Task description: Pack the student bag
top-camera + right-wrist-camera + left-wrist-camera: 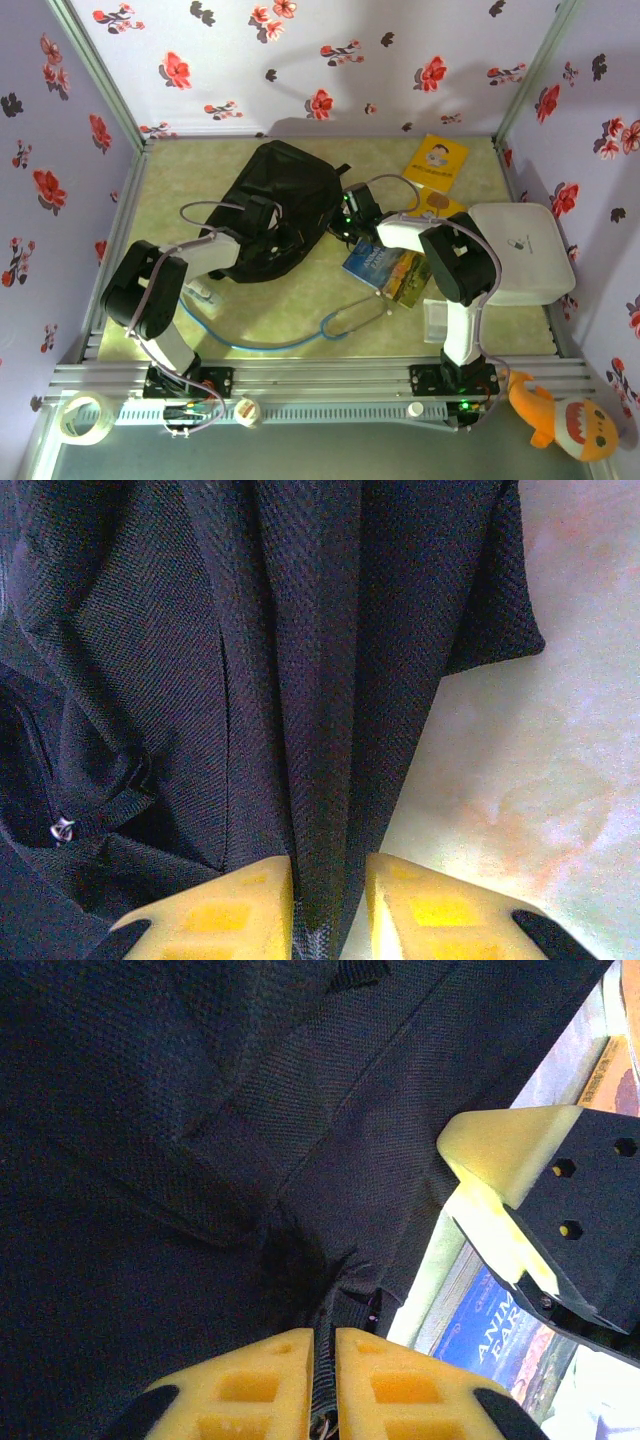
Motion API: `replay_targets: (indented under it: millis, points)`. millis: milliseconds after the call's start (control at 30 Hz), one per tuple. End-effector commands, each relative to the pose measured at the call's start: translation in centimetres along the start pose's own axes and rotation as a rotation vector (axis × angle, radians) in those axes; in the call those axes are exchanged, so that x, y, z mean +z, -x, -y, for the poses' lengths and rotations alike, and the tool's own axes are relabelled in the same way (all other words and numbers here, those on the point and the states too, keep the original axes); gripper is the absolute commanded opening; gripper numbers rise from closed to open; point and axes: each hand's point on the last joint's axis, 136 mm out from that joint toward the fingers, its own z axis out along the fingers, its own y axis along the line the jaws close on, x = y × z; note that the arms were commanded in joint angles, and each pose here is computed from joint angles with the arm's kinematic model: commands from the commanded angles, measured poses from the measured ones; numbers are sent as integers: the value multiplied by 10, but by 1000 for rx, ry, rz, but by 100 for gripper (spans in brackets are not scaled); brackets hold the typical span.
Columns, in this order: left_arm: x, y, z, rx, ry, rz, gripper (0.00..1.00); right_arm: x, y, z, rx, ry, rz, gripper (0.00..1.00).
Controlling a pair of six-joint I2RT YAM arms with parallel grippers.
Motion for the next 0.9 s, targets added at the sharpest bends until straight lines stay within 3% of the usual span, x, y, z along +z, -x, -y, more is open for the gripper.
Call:
replay_targets:
  millis: [0, 167, 300, 733, 867]
  points:
    - [2, -2, 2, 4, -18, -8, 17, 1, -11, 14, -1, -68, -34, 24]
    - [9, -2, -3, -5, -1, -20, 25, 1, -11, 14, -2, -67, -35, 24]
    - [12, -2, -2, -4, -4, -28, 24, 1, -11, 15, -3, -70, -36, 24]
    - [0, -1, 8, 11, -37, -10, 0, 1, -10, 17, -3, -76, -31, 24]
    - [-8, 0, 10, 17, -44, 8, 0, 1, -10, 18, -2, -82, -28, 24]
